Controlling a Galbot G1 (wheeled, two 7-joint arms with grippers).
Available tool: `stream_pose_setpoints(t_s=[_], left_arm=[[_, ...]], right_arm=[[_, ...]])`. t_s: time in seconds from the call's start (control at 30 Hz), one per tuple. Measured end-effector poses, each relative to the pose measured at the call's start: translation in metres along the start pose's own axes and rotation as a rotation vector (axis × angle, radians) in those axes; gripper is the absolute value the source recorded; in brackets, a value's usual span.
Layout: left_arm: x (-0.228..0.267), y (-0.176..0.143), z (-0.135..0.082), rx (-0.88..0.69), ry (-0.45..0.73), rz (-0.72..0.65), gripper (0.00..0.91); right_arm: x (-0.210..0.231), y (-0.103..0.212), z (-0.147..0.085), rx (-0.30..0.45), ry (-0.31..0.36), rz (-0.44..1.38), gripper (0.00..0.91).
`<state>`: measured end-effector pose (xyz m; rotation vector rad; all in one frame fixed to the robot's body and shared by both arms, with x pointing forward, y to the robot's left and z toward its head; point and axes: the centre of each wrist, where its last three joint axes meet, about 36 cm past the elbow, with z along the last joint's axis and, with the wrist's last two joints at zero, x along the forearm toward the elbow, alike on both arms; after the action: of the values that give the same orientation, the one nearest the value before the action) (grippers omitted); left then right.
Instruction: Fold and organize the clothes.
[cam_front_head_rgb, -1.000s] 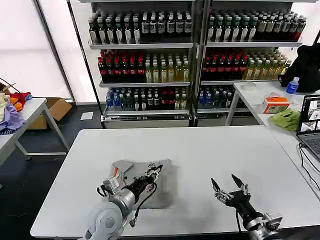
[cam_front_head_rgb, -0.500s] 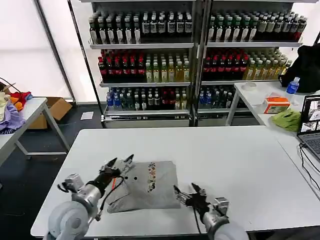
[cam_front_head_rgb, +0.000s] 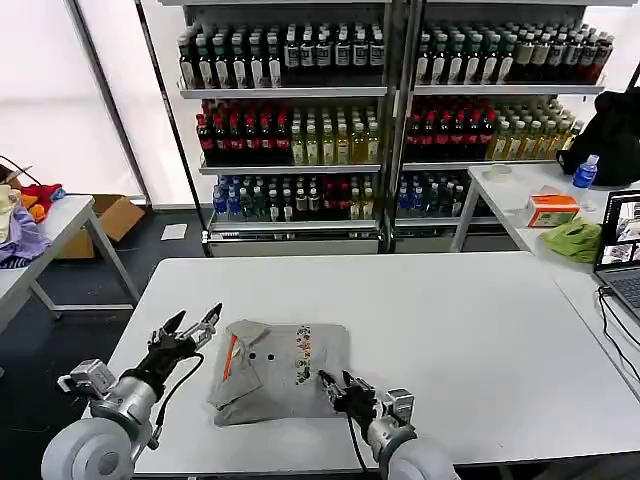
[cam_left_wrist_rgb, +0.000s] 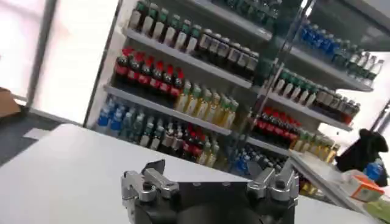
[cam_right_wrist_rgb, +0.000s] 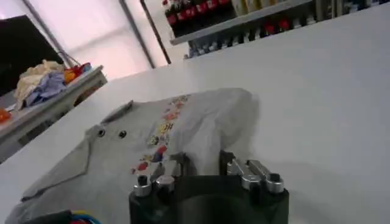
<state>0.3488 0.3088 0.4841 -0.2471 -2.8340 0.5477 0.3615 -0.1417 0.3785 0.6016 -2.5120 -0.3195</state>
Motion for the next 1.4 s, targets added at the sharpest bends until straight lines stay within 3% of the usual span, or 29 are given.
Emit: stream_pose_setpoints(t_s=[0.4,0.63,0.67,0.9,1.17,1.4], left_arm=[[0.012,0.017,-0.006,-0.009,-0.026,-0.051,0.907],[0.010,0.019,-0.002,0.002,-0.027,-0.057,0.907],[0.010,0.019,-0.002,0.003,-0.027,-0.057,0.907],[0.005,0.018,-0.003,-0.003,-0.033,-0.054,0.907],[0.000,0.006,-0.002,0.000,-0.046,-0.023,0.907],[-0.006,-0.004,0.004,0.005,-0.045,-0.001,0.907]], right_arm=[[0.029,-0.063,-0.020,0.147,-0.050,0.051,0.000],[0.060,-0.105,-0.029,0.234,-0.025,0.151,0.000],[0.064,-0.109,-0.030,0.245,-0.023,0.164,0.907],[0.081,-0.122,-0.038,0.282,-0.042,0.233,0.907],[0.100,-0.117,-0.055,0.310,-0.120,0.294,0.907],[0.072,-0.096,-0.054,0.283,-0.166,0.252,0.907]])
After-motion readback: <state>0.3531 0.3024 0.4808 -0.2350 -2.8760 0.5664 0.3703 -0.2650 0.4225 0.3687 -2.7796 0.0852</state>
